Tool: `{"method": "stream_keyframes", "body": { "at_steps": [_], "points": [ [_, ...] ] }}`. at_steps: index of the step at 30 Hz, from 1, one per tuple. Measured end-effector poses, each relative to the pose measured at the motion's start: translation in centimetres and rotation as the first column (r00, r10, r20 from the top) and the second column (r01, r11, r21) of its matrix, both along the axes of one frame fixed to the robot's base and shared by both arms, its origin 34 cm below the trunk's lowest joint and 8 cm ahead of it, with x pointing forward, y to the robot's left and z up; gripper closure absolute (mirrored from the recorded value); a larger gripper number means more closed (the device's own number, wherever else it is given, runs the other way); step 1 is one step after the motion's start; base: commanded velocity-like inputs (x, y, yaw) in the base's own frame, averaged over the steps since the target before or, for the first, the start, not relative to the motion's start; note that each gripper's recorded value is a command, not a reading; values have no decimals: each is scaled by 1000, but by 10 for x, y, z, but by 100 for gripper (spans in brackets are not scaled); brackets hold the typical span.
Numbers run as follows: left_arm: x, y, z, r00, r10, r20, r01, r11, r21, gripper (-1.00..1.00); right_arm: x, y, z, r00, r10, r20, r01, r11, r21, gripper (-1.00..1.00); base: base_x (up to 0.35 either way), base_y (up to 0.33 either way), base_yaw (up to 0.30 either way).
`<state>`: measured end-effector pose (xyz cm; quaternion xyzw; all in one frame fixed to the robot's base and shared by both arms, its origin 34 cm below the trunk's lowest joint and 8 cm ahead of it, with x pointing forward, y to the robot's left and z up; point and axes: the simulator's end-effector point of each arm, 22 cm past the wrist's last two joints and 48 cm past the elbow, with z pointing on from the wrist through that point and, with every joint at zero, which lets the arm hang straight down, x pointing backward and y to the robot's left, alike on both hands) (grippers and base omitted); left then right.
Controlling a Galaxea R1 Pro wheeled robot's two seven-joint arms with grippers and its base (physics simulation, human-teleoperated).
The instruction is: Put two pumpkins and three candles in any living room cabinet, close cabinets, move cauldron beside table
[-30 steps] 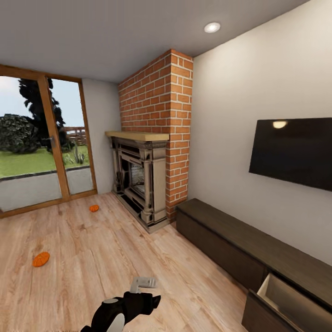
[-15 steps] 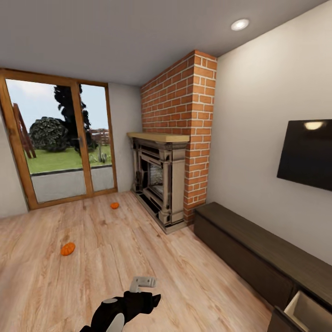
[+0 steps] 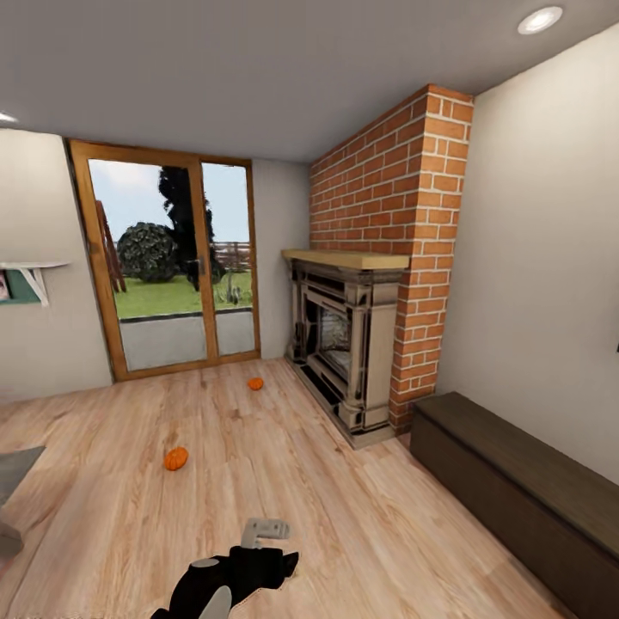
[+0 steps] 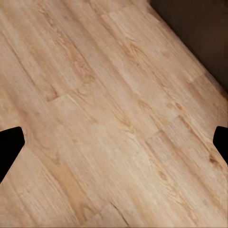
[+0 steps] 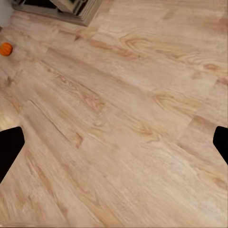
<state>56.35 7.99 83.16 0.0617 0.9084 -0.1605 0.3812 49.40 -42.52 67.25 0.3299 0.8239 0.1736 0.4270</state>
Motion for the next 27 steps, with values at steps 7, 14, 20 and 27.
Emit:
{"method": "stream_keyframes", "body": {
  "at_steps": [7,14,20,27],
  "points": [
    [-1,1,-3,1000,1,-6,-1,1000,6,-100,0,5,0,1000,24,-4,-24,1000,-7,-100,243,215,219],
    [-4,4,-12,1000,4,-24,-4,1000,17,-100,0,5,-1,1000,28,-6,-28,1000,-8,-100,260,182,30],
    [-7,8,-24,999,11,-49,-10,1000,29,-100,0,7,-1,999,36,-8,-36,999,-11,-100,268,136,3],
    [-15,24,-59,992,56,-109,-49,997,63,-100,0,7,-1,999,37,-8,-38,999,-10,-100,307,89,0]
  ]
}}
